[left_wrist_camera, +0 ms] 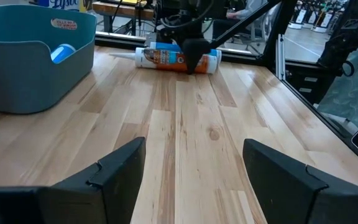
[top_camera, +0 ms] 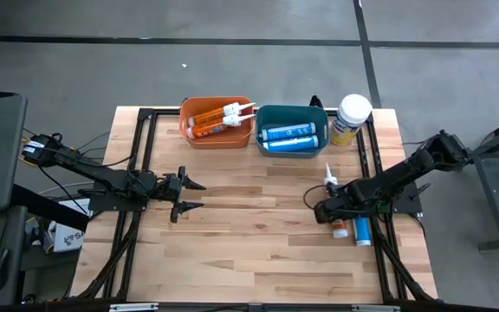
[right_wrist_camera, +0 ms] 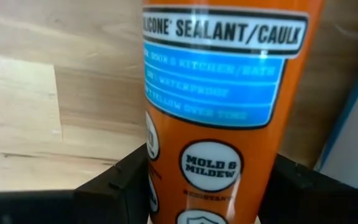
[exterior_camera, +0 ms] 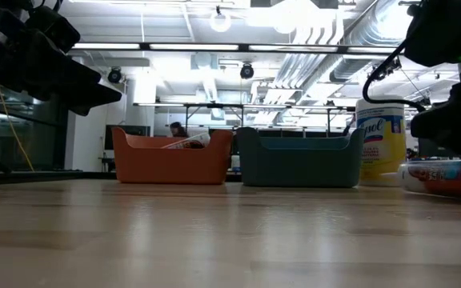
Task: Pick & place silicon tubes, Sealant and Lysol wipes
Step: Put the orange sealant into the orange bin
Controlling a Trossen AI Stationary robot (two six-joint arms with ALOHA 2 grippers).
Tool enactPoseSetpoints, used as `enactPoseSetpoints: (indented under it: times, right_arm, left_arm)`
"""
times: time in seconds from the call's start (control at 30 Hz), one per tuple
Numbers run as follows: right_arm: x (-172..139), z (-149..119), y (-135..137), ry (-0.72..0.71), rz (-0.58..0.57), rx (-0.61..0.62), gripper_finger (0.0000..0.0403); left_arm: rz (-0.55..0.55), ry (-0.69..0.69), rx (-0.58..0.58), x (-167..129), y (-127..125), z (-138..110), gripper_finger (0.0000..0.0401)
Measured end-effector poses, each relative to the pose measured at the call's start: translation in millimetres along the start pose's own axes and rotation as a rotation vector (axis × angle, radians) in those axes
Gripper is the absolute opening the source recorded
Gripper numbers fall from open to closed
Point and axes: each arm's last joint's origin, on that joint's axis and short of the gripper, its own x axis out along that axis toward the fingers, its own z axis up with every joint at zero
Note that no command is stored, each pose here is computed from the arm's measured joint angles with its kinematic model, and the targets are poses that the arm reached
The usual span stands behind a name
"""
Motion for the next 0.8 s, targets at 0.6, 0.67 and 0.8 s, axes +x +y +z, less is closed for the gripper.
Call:
enactPoseSetpoints:
  times: [0.6,0.67,0.8]
  right_arm:
    - [-38.3,-28.4,36.5,-0.139,0.223,-0.267,0.0203]
    - [-45.3,-35.1,41.0,-0.16,0.26,-0.309,0.0203]
    - [-58.5,-46.7,47.5,-0.258,0.331,-0.377,0.0203]
  left_arm:
    - [-0.002,-0.009,-0.01,0.0,-0.2,0.9,0.0264]
    - [-0.002,-0.01,-0.01,0.0,-0.2,0.9,0.0264]
    - [0.0,-0.01,-0.01,0.0,-0.1,0.9,0.0264]
